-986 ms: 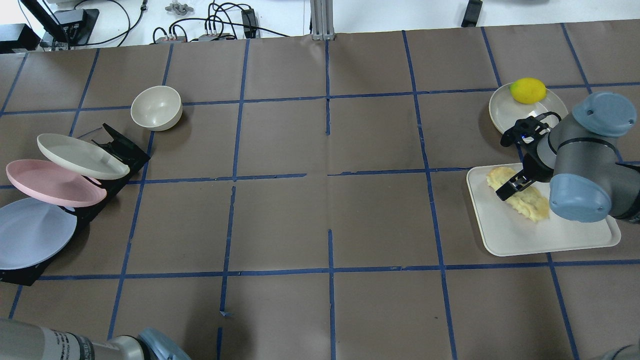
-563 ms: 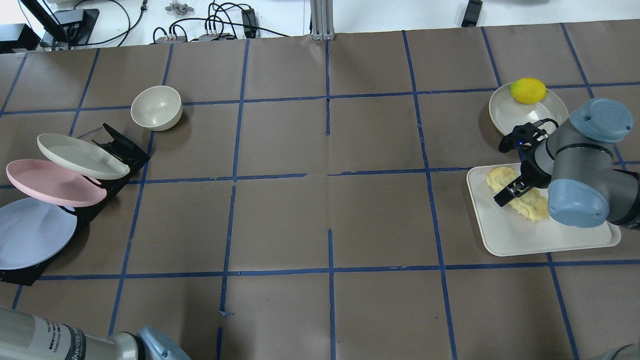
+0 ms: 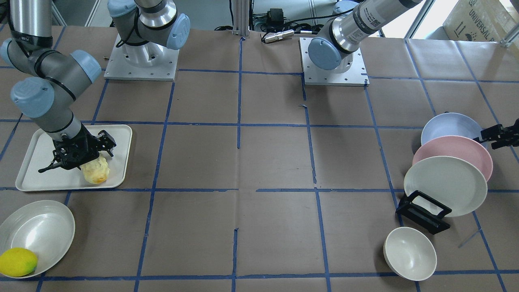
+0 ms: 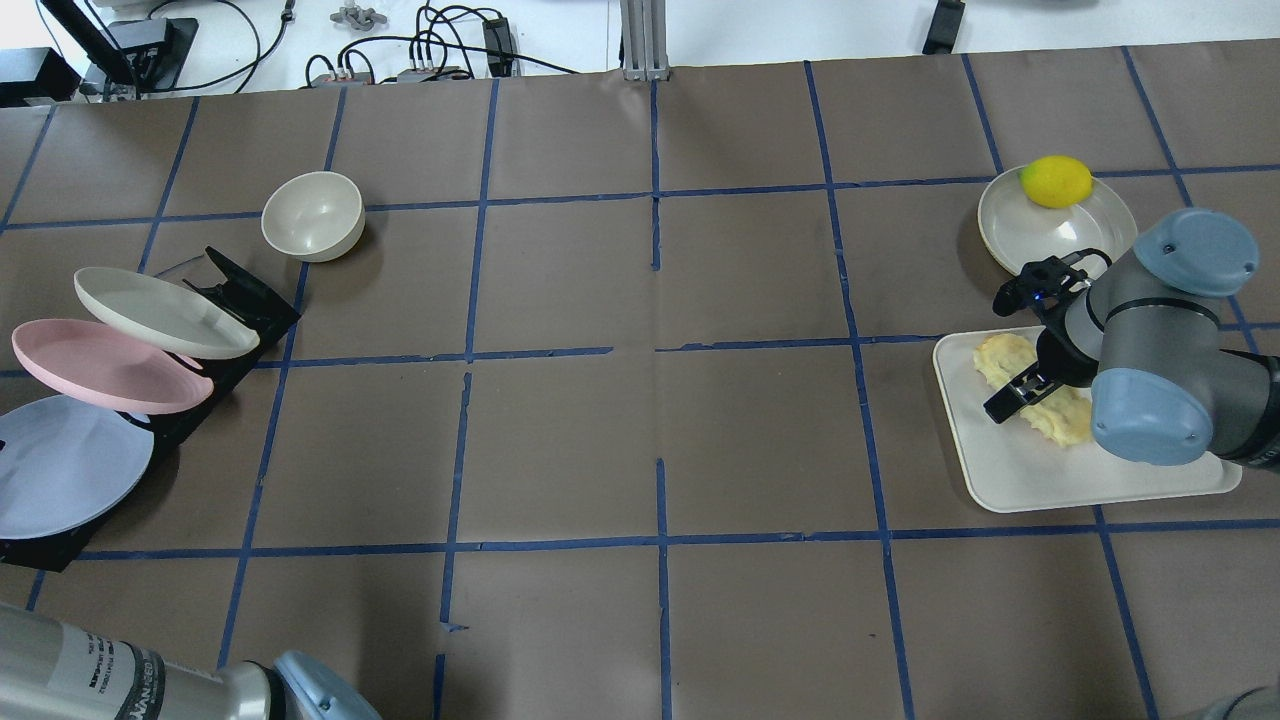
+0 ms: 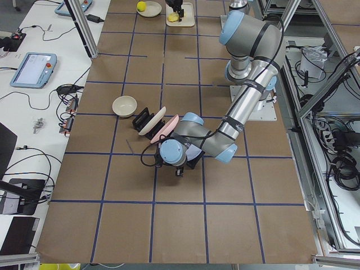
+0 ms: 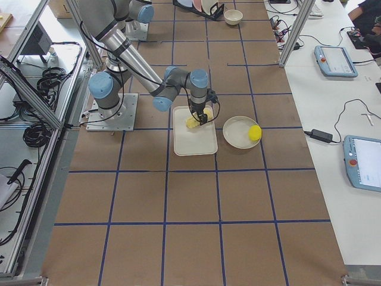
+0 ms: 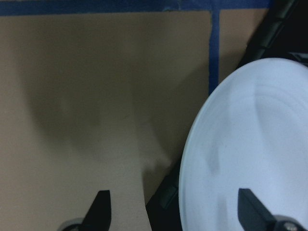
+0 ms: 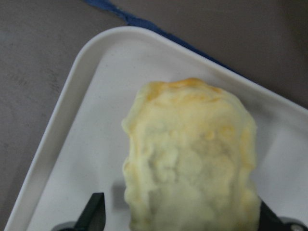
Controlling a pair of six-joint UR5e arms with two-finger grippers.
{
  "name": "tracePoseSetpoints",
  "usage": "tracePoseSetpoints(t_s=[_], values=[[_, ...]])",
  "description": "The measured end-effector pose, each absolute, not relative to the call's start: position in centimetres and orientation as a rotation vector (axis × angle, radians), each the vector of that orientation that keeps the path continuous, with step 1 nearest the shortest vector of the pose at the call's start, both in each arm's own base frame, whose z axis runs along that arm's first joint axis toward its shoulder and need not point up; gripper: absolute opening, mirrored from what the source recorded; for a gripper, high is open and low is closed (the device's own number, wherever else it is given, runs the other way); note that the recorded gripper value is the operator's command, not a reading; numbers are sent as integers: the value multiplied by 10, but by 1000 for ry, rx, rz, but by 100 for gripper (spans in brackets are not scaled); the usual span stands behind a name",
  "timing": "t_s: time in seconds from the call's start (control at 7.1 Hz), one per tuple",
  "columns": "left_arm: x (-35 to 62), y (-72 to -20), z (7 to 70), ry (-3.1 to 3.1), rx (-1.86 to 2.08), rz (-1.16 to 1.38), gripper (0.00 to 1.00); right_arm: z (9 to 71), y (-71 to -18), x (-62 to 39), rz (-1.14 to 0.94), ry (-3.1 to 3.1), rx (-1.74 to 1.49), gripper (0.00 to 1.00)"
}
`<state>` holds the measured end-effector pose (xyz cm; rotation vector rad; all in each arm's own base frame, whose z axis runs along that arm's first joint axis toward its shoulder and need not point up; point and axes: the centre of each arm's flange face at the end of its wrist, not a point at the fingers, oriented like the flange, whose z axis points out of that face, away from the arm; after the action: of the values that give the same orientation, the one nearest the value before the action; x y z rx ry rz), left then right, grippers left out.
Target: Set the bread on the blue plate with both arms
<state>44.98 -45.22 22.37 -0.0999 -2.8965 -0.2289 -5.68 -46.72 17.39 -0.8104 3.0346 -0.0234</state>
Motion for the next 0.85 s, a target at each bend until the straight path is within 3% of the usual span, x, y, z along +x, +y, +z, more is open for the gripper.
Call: tracePoseSetpoints(t_s=[0.14,0.28,0.42,0.85], values=[[448,-451,222,-2889,-101,-237,48,174,-467,-57,-22,3034,-810,48],[446,-450,220,-2876,-101,-246,36,174,-467,-57,-23,3035,-811,17],[444,-448,219,-2862,-100,-257,27,176,-469,-58,-28,3041,-811,7],[444,-450,224,-2863,-104,-263,15,186,-476,-61,-50,3065,-813,6]])
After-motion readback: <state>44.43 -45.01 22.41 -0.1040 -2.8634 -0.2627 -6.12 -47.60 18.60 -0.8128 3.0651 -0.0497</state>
